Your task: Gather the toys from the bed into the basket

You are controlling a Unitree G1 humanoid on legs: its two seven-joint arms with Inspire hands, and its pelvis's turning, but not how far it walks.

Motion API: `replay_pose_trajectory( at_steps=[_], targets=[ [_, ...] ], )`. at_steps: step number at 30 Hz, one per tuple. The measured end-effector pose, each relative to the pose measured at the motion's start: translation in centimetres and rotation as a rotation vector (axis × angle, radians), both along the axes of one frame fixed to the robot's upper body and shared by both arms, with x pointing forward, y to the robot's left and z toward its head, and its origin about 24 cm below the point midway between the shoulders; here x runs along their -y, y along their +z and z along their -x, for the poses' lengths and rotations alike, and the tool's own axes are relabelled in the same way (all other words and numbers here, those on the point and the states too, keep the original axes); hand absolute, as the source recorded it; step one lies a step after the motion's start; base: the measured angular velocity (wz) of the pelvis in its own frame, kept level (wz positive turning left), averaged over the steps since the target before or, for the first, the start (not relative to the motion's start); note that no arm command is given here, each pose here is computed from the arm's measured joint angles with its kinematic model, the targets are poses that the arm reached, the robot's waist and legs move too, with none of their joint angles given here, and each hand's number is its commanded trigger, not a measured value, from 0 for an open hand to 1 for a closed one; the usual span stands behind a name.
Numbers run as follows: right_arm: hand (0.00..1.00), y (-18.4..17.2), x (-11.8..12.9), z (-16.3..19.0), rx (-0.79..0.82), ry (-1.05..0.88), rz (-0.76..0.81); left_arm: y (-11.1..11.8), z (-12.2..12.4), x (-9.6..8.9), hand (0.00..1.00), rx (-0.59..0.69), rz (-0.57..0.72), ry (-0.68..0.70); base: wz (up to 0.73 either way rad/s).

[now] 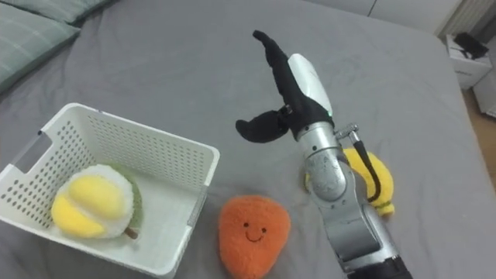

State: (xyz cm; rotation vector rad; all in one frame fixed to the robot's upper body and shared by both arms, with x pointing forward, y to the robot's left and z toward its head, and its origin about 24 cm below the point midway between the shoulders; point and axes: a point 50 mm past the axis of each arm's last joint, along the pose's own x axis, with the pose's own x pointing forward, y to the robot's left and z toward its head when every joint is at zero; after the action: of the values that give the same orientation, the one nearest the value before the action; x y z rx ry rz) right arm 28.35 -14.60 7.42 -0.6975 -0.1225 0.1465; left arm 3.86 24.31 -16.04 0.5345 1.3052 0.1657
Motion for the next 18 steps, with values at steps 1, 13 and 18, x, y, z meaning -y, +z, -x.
replay_pose_trajectory(
  at_steps=[1,13,18],
  targets=[
    [0.0,-0.2,0.3,0.0,-0.007,-0.014,0.001,0.0,0.0,-0.1,0.0,0.003,-0.001,0.002,0.0],
    [0.0,-4.6,6.2,-0.1,-0.184,-0.251,0.037,0.4,1.2,-1.6,0.0,-0.034,-0.049,0.015,0.0],
    [0.0,-6.0,8.0,-1.2,-0.253,-0.34,0.054,0.5,0.6,-1.8,0.0,-0.028,-0.052,-0.007,0.02]
  ],
)
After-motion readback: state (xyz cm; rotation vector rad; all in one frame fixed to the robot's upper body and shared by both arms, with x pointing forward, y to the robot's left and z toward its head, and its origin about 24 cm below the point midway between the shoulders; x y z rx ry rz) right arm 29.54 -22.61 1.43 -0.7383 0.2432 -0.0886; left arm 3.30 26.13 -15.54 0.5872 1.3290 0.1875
